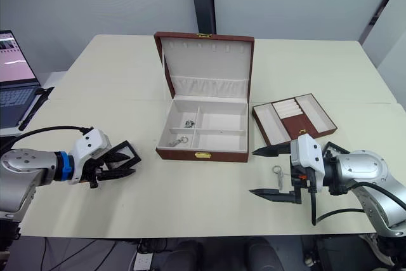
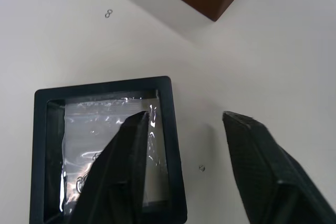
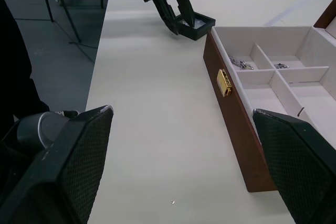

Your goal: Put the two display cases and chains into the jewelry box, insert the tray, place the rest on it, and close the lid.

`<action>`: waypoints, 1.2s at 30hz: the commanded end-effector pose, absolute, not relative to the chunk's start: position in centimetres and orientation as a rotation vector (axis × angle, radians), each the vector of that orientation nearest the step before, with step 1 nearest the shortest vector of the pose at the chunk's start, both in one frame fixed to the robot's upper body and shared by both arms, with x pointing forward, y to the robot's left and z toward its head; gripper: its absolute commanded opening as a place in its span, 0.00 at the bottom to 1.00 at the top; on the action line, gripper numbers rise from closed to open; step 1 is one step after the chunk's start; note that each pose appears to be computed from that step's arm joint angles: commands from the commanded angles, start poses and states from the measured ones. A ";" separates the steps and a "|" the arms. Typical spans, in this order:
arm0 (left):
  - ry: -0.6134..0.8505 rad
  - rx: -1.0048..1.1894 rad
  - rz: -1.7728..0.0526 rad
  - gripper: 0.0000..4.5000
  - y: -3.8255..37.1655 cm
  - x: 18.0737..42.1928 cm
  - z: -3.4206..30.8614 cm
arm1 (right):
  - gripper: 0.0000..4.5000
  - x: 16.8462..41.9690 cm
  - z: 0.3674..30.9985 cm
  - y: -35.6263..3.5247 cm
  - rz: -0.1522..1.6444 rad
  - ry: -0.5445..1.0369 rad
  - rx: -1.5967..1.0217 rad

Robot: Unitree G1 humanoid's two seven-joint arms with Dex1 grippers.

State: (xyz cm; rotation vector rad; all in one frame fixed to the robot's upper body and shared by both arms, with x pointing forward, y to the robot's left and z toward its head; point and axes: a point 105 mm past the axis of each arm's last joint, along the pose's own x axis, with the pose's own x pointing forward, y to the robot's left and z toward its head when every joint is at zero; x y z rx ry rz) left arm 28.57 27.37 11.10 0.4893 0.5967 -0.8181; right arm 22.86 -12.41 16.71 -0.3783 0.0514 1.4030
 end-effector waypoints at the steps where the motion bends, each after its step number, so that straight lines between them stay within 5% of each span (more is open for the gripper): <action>1: 0.597 0.527 -0.814 0.24 27.4 28.6 11.7 | 1.00 22.6 17.6 -12.2 1.399 0.005 -0.410; 5: 0.608 0.529 -0.804 0.01 27.8 28.6 11.5 | 1.00 22.6 17.7 -12.2 1.395 0.002 -0.409; 12: 0.599 0.521 -0.811 0.01 27.8 28.5 12.0 | 1.00 22.7 17.7 -12.2 1.388 0.001 -0.410; 20: 0.489 0.607 -0.842 0.01 28.6 28.0 17.7 | 1.00 23.0 17.8 -12.4 1.337 0.007 -0.387; 36: 0.208 0.764 -1.193 0.01 16.5 32.9 22.4 | 1.00 24.1 18.7 -11.9 1.203 -0.039 -0.401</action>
